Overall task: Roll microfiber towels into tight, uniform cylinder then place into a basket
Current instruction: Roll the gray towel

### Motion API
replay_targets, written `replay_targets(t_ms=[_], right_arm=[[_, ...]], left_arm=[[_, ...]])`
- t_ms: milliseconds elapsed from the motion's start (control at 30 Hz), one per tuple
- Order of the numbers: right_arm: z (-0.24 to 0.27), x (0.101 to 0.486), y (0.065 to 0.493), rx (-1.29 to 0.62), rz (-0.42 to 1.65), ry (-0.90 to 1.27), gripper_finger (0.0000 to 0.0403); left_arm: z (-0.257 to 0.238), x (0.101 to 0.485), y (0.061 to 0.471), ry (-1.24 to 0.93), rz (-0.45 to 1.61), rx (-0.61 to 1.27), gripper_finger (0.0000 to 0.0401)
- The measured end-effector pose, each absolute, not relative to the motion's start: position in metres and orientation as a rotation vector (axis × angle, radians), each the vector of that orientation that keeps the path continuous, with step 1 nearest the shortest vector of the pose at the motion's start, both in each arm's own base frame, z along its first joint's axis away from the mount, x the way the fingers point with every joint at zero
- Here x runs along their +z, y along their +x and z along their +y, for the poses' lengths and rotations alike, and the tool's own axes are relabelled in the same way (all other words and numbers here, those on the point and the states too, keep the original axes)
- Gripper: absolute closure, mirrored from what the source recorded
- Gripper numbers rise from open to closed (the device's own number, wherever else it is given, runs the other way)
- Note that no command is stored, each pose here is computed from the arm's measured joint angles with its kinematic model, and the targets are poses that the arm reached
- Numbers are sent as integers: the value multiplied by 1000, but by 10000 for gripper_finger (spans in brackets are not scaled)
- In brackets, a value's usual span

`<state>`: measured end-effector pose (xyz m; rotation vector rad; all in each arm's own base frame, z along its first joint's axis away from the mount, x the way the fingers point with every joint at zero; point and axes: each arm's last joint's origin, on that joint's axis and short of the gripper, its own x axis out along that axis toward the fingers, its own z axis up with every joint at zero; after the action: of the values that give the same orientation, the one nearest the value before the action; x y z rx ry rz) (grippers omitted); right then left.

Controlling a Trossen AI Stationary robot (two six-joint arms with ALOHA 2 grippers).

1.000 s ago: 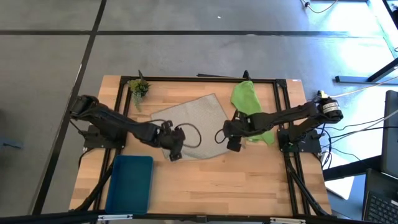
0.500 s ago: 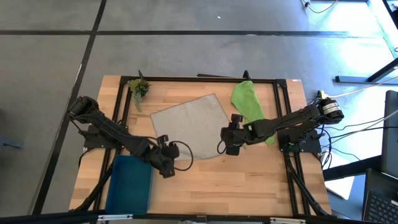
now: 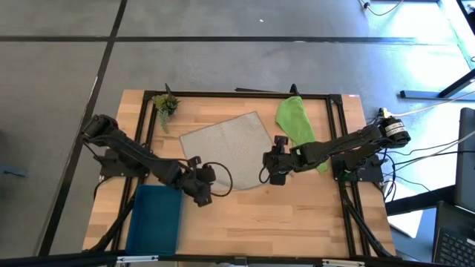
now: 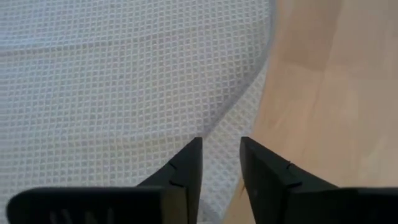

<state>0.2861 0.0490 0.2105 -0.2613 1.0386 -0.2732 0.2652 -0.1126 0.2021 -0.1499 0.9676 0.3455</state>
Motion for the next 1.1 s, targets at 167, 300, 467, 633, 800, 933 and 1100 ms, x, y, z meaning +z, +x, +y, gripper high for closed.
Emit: replay_targets(t_ms=[167,300,467,633,800,933,1100], right_arm=[[49,211,287,-263,1036,-276,238],[49,211,287,-263,1034,-274,237],[49,211,287,-259,1035,-266,237],[50,210,287,-241,1037,-228,238],[50,210,287,-238,1038,-223,237],[50,210,287,-238,1038,-223,238],[50,210,287,-240,1037,-221,237]], left_arm=[[-110,197,267,-140,991,363,302],[-107,190,266,-174,1062,376,302],[-104,181,266,-272,1174,378,302],[-95,176,269,-407,1195,472,302],[-81,173,271,-553,1180,593,302],[-74,169,271,-601,1203,605,302],[-70,162,267,-649,1264,573,302]])
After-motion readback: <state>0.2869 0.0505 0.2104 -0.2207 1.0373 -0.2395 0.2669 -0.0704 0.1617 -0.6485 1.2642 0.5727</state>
